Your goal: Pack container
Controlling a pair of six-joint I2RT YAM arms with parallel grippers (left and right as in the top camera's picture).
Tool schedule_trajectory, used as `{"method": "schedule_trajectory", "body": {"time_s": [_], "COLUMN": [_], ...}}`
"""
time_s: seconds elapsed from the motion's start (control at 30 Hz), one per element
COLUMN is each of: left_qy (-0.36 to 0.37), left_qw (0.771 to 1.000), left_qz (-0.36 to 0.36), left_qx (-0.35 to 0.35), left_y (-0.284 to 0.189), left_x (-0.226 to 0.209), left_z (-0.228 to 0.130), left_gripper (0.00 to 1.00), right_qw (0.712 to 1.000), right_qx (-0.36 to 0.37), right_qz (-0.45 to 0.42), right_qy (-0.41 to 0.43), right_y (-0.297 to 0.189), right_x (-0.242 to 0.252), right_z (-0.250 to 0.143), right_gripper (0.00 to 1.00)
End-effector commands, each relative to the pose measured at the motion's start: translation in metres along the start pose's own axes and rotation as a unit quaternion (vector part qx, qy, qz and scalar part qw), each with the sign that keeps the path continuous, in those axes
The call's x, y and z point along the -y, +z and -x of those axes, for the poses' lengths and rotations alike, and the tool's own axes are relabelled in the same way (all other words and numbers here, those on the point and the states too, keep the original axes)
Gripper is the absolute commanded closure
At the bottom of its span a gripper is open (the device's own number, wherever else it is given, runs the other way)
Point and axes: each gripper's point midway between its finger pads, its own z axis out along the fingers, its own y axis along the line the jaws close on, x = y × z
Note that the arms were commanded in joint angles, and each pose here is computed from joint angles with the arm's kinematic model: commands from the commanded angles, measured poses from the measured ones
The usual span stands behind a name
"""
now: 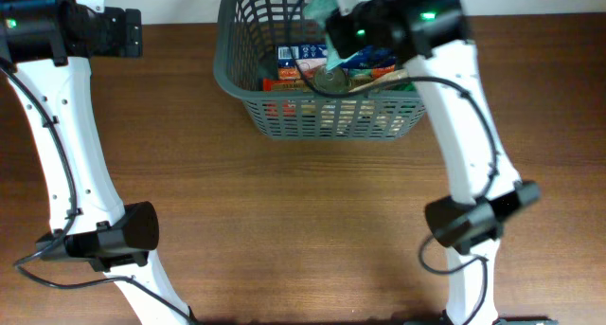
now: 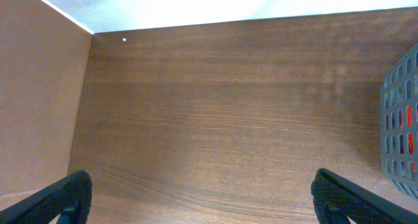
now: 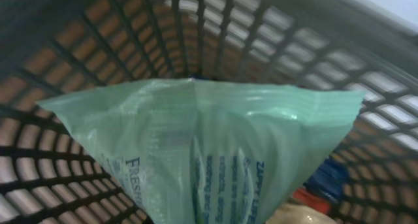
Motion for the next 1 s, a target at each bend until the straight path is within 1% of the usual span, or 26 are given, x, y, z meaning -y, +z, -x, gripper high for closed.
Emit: {"method": "schedule_trajectory", "body": {"time_s": [0.0,0.1,0.23,0.27,0.3,0.33,0.43,0.47,0.5,0.6,0.67,0.77,0.87,0.93,0.97], "left_qy": [-0.009,-0.009,-0.009,-0.009,-0.009,-0.009,-0.009,-0.009,-0.009,-0.009,-0.009,-0.009,-0.009,-0.009,-0.009], "left_qw": [1.0,1.0,1.0,1.0,1.0,1.0,1.0,1.0,1.0,1.0,1.0,1.0,1.0,1.0,1.0], "left_qz": [0.003,0.003,0.003,0.003,0.003,0.003,0.003,0.003,0.003,0.003,0.003,0.003,0.003,0.003,0.003], "left_qx": [0.002,0.002,0.002,0.002,0.002,0.002,0.002,0.002,0.002,0.002,0.002,0.002,0.002,0.002,0.002], "left_y": [-0.004,-0.004,-0.004,-0.004,-0.004,-0.004,-0.004,-0.004,-0.004,-0.004,-0.004,-0.004,-0.004,-0.004,-0.004], "left_x": [-0.002,-0.002,-0.002,-0.002,-0.002,-0.002,-0.002,-0.002,-0.002,-0.002,-0.002,-0.002,-0.002,-0.002,-0.002], "left_z": [-0.001,-0.001,-0.001,-0.001,0.0,-0.001,-0.001,-0.001,-0.001,-0.001,-0.001,-0.001,-0.001,-0.001,0.0], "left_gripper": [0.01,0.01,0.01,0.01,0.01,0.01,0.01,0.01,0.01,0.01,0.01,0.01,0.01,0.01,0.01], "right_qw": [0.999,0.997,0.992,0.991,0.99,0.99,0.992,0.993,0.995,0.999,1.0,0.996,0.983,0.97,0.963], "right_qx": [-0.027,-0.061,-0.105,-0.112,-0.116,-0.118,-0.111,-0.105,-0.083,-0.037,0.0,0.039,0.072,0.086,0.09], "right_qz": [0.034,0.053,0.07,0.075,0.077,0.075,0.055,0.051,0.045,0.021,-0.019,-0.083,-0.157,-0.204,-0.225], "right_qy": [-0.017,-0.02,-0.022,-0.023,-0.025,-0.027,-0.03,-0.029,-0.028,-0.015,0.002,0.013,0.062,0.1,0.121], "right_y": [0.04,0.075,0.106,0.108,0.108,0.108,0.092,0.081,0.053,0.008,-0.036,-0.095,-0.154,-0.19,-0.206], "right_x": [-0.022,-0.036,-0.051,-0.055,-0.058,-0.06,-0.053,-0.05,-0.046,-0.033,-0.016,0.011,0.044,0.069,0.082], "right_z": [-0.013,-0.032,-0.058,-0.062,-0.064,-0.064,-0.057,-0.052,-0.037,-0.012,0.004,0.015,0.014,0.006,-0.001], "right_gripper": [0.96,0.96,0.95,0.83,0.66,0.4,0.2,0.11,0.05,0.05,0.07,0.1,0.1,0.1,0.08]}}
